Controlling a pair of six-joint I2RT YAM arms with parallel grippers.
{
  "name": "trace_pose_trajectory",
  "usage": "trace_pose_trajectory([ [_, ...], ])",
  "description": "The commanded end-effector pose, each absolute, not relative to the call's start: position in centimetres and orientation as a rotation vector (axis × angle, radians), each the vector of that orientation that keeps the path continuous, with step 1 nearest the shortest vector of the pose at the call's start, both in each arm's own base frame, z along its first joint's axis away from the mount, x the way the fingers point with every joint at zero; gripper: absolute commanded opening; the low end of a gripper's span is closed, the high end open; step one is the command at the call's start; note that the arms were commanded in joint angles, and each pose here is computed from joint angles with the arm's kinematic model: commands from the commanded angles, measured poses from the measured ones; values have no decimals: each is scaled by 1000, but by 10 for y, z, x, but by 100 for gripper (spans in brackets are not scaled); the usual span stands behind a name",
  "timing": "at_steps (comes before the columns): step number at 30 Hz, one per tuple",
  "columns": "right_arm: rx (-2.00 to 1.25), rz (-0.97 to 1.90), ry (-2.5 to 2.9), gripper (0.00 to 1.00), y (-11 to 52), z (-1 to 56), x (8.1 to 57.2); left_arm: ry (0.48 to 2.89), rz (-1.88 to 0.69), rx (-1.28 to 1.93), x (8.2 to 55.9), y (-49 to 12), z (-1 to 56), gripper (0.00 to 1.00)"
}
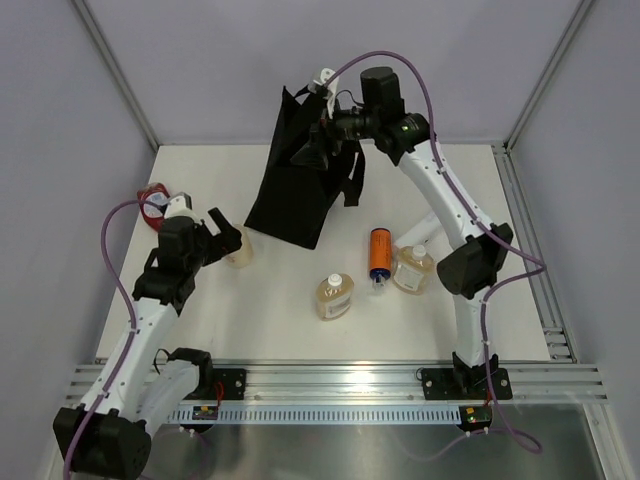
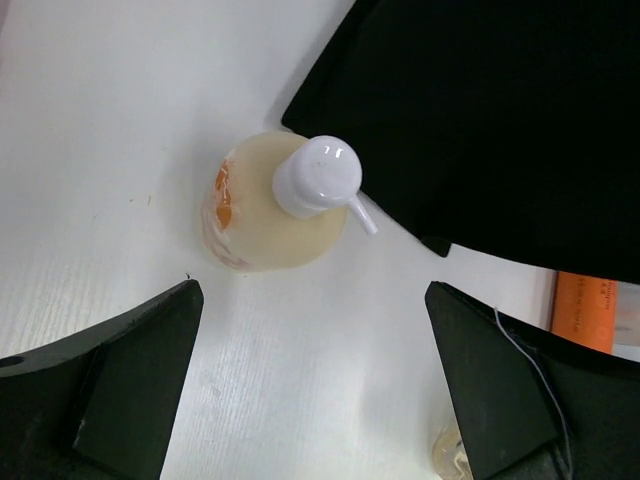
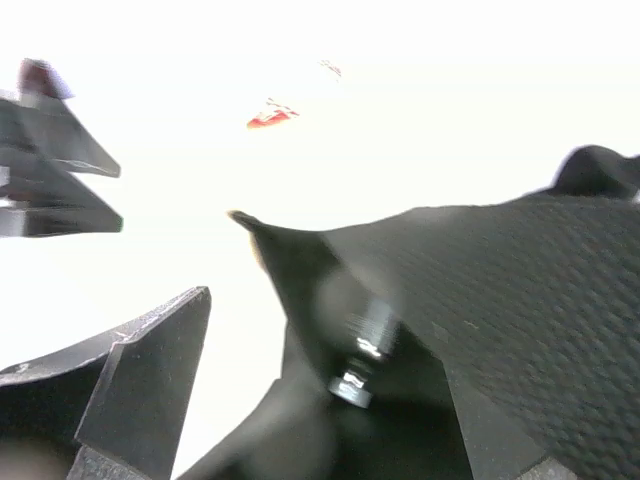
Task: Place the personal care products into the canvas bag
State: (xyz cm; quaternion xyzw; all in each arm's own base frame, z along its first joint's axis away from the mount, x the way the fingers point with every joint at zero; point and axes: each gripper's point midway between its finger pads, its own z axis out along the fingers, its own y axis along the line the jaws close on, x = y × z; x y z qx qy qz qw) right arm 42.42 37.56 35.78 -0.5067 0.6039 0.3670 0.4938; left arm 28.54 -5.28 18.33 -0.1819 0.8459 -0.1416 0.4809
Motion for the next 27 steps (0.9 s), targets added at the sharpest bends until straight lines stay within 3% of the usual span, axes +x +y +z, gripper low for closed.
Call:
trace_pose_trajectory([
  [1,-1334,1227,1066,99,353,437,359,2013,-295,-465,306,-46,185,99],
  [5,-1359,1385,1028,99,342,455,334,2043,-260,-435,316,-46,172,99],
  [8,-1276,1455,1309,99,352,432,348,2059,-214,-434,325,-43,165,99],
  [13,-1079,1173,1542,100,366,392,419,2075,-206,-433,329,-43,159,99],
  [21,-1259,484,1875,99,356,260,452,2073,-206,-431,327,-43,162,99],
  [27,-1344,192,1867,99,324,253,466,2060,-205,-431,324,-41,168,99],
])
